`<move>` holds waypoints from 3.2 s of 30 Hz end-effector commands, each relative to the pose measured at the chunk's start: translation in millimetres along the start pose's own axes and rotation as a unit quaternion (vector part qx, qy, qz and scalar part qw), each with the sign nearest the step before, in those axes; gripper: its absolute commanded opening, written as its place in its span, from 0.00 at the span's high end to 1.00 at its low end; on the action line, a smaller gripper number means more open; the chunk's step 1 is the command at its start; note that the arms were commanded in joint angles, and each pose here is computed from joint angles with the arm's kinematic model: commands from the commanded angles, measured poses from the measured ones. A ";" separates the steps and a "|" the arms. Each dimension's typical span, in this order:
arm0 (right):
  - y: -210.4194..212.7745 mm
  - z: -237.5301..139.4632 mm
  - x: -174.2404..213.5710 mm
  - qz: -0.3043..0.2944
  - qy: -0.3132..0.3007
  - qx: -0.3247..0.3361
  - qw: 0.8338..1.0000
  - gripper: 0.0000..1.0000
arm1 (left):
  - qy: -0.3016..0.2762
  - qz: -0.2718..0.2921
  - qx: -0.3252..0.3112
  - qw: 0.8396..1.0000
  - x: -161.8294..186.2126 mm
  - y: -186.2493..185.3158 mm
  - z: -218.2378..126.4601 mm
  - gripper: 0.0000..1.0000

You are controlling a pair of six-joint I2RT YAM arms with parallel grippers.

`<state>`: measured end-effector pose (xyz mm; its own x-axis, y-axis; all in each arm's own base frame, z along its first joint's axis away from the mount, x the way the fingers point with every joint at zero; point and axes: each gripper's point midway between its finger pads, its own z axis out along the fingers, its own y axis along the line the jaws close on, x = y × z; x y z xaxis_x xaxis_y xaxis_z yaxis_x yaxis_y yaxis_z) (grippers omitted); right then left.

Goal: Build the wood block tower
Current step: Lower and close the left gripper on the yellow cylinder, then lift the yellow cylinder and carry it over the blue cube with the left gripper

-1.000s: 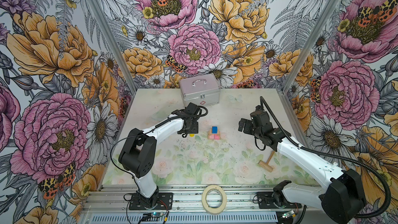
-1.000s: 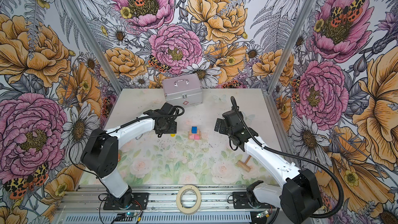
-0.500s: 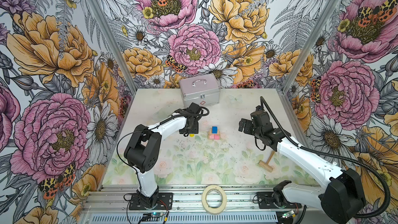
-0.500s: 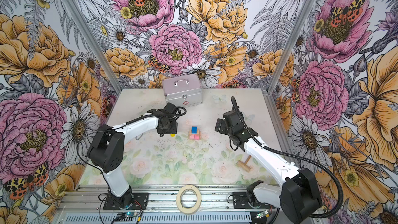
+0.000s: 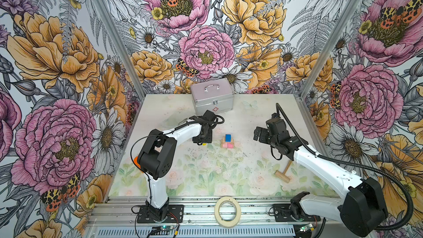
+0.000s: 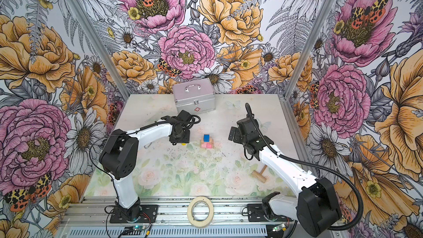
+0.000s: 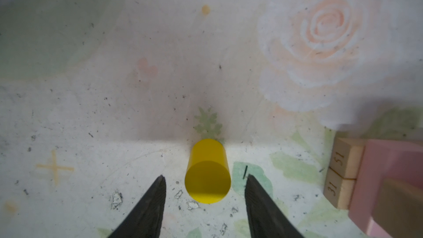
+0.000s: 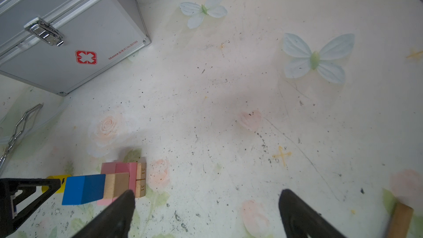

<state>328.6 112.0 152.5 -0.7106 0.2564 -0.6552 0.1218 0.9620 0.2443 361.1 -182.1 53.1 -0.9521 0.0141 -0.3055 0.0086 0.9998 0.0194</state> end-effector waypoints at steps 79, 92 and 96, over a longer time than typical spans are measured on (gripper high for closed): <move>0.5 18.6 11.3 0.012 0.026 -0.004 1.000 0.01 | -0.006 0.009 0.006 1.000 -5.8 -4.1 -14.0 1.00; -1.0 18.9 12.6 0.013 0.027 -0.003 1.000 0.01 | -0.022 0.026 0.015 0.999 -11.8 -11.9 -33.4 1.00; -0.2 18.7 13.2 0.013 0.028 -0.006 1.000 0.01 | -0.024 0.028 0.014 0.999 -12.5 -12.5 -35.2 1.00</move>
<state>329.5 118.6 130.9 -0.7515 0.2572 -0.6075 0.1218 0.9591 0.2554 357.0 -191.5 68.4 -0.9514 0.0588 -0.3022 0.0550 0.9983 0.0210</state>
